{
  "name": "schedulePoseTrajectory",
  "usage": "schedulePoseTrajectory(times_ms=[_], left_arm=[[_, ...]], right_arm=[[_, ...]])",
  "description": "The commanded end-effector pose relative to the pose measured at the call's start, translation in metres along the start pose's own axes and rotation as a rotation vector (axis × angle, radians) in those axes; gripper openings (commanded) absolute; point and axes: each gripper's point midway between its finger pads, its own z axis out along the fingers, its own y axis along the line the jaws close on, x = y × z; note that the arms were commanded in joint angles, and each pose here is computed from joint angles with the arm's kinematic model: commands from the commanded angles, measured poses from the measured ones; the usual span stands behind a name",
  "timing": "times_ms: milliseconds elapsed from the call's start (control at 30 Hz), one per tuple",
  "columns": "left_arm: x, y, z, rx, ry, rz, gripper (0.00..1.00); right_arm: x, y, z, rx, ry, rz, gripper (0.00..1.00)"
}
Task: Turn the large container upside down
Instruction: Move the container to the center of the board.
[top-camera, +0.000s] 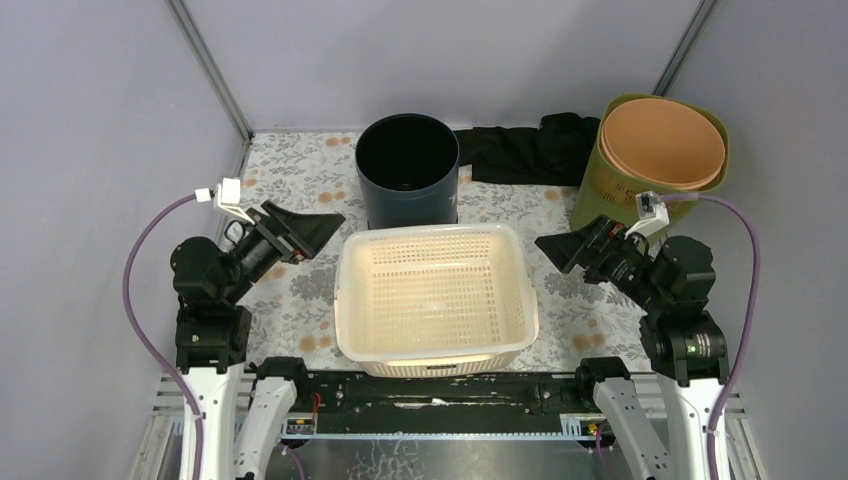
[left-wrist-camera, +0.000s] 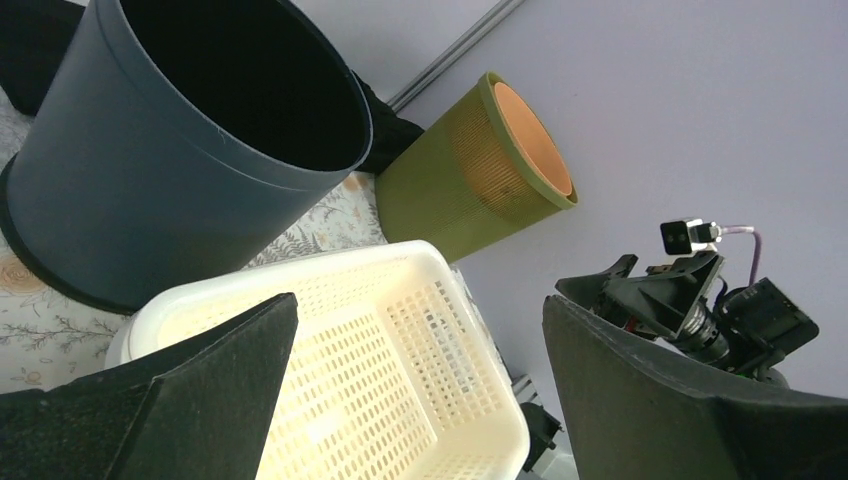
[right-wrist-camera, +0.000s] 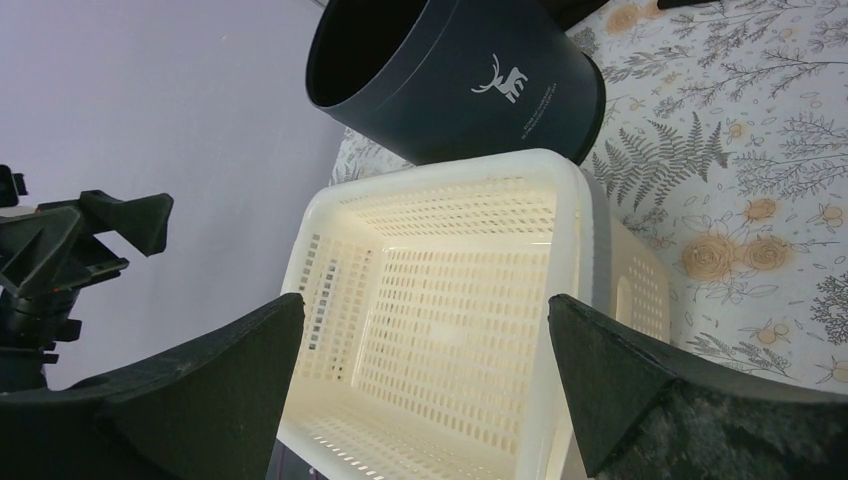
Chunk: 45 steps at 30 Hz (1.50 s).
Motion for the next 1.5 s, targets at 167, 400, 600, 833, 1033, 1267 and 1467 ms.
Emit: schedulePoseTrajectory(times_ms=[167, 400, 600, 833, 1033, 1267, 1467], left_arm=[[-0.016, 0.026, 0.036, -0.103, 0.075, -0.063, 1.0], [-0.035, 0.051, 0.059, -0.2, 0.068, -0.034, 1.0], [-0.037, 0.073, 0.08, -0.314, 0.111, 0.024, 1.0], [0.008, 0.087, 0.108, -0.484, 0.268, 0.146, 1.0], [0.04, 0.09, 0.08, -0.56, 0.311, 0.192, 1.0], [0.044, 0.102, 0.059, -0.648, 0.348, 0.253, 1.0], [0.05, 0.096, 0.046, -0.62, 0.349, 0.238, 1.0]], right_arm=[[-0.007, -0.011, 0.034, -0.003, 0.061, 0.005, 0.99], [-0.017, -0.028, 0.059, 0.052, 0.105, -0.024, 1.0], [-0.034, -0.038, 0.078, 0.111, 0.123, -0.043, 0.98], [-0.044, -0.046, 0.093, 0.178, 0.197, -0.098, 0.97], [-0.035, -0.048, 0.068, 0.299, 0.284, -0.192, 0.92], [-0.012, -0.036, 0.065, 0.263, 0.35, -0.232, 0.83], [0.006, -0.019, 0.077, 0.196, 0.381, -0.343, 0.82]])
